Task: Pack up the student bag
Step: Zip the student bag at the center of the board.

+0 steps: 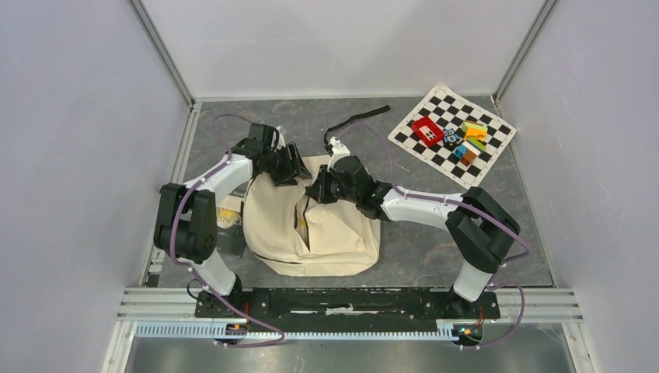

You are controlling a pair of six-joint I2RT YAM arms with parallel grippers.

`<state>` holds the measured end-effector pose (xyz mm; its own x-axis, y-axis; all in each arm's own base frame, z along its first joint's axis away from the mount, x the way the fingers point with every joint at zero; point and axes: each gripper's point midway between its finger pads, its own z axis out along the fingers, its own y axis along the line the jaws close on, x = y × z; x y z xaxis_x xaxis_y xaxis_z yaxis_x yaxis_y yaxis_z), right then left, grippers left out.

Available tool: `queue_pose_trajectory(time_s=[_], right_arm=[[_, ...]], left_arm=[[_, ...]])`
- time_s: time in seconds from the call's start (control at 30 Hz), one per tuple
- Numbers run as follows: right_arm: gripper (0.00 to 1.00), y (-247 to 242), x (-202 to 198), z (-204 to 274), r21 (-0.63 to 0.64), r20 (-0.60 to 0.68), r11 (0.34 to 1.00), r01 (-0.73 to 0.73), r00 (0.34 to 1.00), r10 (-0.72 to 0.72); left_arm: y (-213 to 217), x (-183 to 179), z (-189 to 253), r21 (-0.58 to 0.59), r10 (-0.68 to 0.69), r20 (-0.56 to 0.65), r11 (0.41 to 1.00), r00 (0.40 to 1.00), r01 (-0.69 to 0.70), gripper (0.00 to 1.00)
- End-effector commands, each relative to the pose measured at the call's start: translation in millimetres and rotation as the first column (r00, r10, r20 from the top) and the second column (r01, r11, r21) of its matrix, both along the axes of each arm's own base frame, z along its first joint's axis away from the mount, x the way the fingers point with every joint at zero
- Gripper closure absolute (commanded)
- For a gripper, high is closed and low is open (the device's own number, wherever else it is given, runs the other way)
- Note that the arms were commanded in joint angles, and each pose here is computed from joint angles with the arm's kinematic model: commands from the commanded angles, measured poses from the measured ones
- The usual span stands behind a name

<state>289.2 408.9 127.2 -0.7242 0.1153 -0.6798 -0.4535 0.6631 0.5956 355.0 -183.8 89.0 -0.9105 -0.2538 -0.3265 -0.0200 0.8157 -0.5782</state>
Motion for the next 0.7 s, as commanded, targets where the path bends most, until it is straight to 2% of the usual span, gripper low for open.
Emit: queue_pose_trajectory(time_s=[0.0,0.1,0.23,0.3,0.33,0.47,0.67], right_arm=[[1.0,2.0,-14.8,30.6,0.024,0.054,0.999,-0.038,0.998,0.037],[1.0,-2.2,-14.6,31.4,0.01,0.068,0.999,-0.032,0.997,0.031],[1.0,-3.0,-16.2,31.7,0.005,0.068,0.999,-0.037,0.997,0.036],[1.0,-3.2,-16.5,30.6,0.003,0.067,0.999,-0.037,0.997,0.037],[1.0,-3.5,-16.9,29.5,0.001,0.065,0.999,-0.038,0.997,0.038],[1.0,-3.8,-16.2,28.3,-0.004,0.068,0.999,-0.034,0.997,0.035],[1.0,-4.4,-14.7,26.2,-0.014,0.071,0.999,-0.029,0.997,0.03]], left_arm=[[-4.6,10.2,30.0,0.035,-0.073,0.146,0.997,0.987,0.069,0.32],[-9.4,4.4,47.8,0.08,-0.136,0.214,0.989,0.967,0.121,0.26],[-13.8,-7.0,47.9,0.146,-0.183,0.2,0.977,0.963,0.155,0.25],[-14.3,-11.9,41.6,0.2,-0.208,0.184,0.965,0.961,0.171,0.3],[-15.0,-14.0,38.7,0.214,-0.221,0.175,0.96,0.959,0.182,0.35],[-24.6,-19.2,36.9,0.23,-0.263,0.174,0.948,0.949,0.22,0.5],[-27.6,-26.2,24.8,0.231,-0.28,0.127,0.941,0.952,0.246,0.6]])
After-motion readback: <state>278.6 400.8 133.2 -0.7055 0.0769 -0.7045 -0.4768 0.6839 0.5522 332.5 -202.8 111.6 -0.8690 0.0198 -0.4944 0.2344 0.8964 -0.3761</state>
